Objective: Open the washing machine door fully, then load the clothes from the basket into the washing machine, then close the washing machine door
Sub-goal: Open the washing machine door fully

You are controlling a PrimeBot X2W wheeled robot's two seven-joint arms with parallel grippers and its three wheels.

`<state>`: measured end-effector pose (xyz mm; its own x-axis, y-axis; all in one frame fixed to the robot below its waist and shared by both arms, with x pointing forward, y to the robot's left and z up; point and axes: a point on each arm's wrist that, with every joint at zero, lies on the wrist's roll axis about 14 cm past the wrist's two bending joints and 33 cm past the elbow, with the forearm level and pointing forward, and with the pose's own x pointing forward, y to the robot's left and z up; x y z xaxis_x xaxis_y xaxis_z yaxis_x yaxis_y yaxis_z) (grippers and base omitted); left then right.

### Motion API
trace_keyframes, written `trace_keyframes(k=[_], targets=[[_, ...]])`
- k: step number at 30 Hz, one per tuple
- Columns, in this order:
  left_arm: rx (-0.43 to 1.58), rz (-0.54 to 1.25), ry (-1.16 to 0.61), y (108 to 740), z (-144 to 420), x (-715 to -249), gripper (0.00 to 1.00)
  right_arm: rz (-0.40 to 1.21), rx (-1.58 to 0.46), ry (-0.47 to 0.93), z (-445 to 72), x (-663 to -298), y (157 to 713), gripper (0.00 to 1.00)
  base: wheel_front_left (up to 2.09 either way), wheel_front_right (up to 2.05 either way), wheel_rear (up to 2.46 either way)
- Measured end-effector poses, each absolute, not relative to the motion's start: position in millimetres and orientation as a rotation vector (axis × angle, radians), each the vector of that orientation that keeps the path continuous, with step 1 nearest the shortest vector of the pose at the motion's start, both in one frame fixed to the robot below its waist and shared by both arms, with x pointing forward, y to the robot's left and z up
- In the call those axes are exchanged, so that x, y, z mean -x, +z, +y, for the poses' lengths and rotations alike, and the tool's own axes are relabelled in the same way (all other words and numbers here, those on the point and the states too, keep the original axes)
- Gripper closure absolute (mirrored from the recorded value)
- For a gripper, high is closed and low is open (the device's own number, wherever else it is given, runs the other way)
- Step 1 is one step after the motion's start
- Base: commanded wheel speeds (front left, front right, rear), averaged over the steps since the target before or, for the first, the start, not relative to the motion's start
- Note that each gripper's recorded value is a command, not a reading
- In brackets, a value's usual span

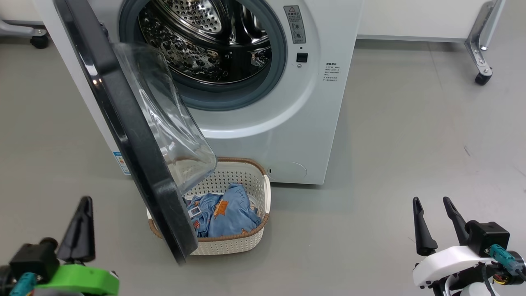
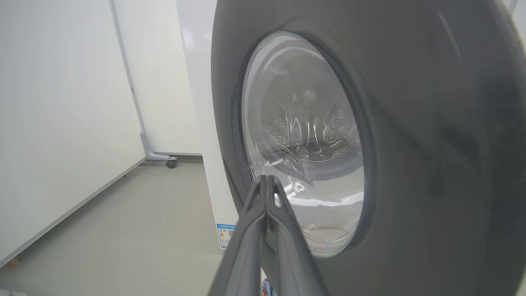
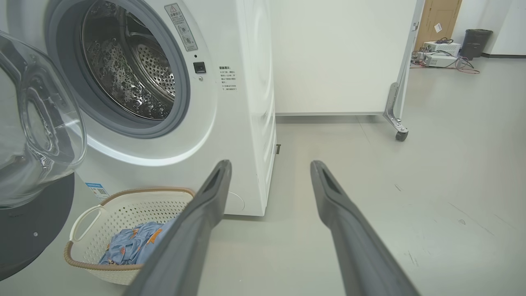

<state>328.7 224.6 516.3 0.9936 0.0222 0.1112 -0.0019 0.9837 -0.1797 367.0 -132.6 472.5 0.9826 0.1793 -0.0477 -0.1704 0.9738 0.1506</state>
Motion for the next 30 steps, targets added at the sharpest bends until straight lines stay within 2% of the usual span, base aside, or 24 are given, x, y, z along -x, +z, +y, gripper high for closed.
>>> trace_keyframes(k=[2, 7, 14, 21, 30], targets=[[0.169, -0.162, 0.027, 532, 232, -330, 1.00, 0.060, -0.147, 0.178, -133, -367, 473, 0.00, 0.00, 0.00, 0.00], [0.090, -0.486, 0.003, 639, 235, -339, 1.00, 0.058, -0.141, 0.172, -135, -369, 473, 0.00, 0.00, 0.00, 0.00], [0.019, -0.810, -0.242, 740, 166, -316, 1.00, 0.058, -0.146, 0.176, -133, -369, 473, 0.00, 0.00, 0.00, 0.00], [0.047, -0.886, -0.450, 759, 108, -294, 1.00, 0.059, -0.155, 0.174, -132, -368, 472, 0.00, 0.00, 0.00, 0.00], [0.111, -0.826, -0.646, 743, 54, -282, 1.00, 0.063, -0.155, 0.160, -137, -366, 470, 0.00, 0.00, 0.00, 0.00]])
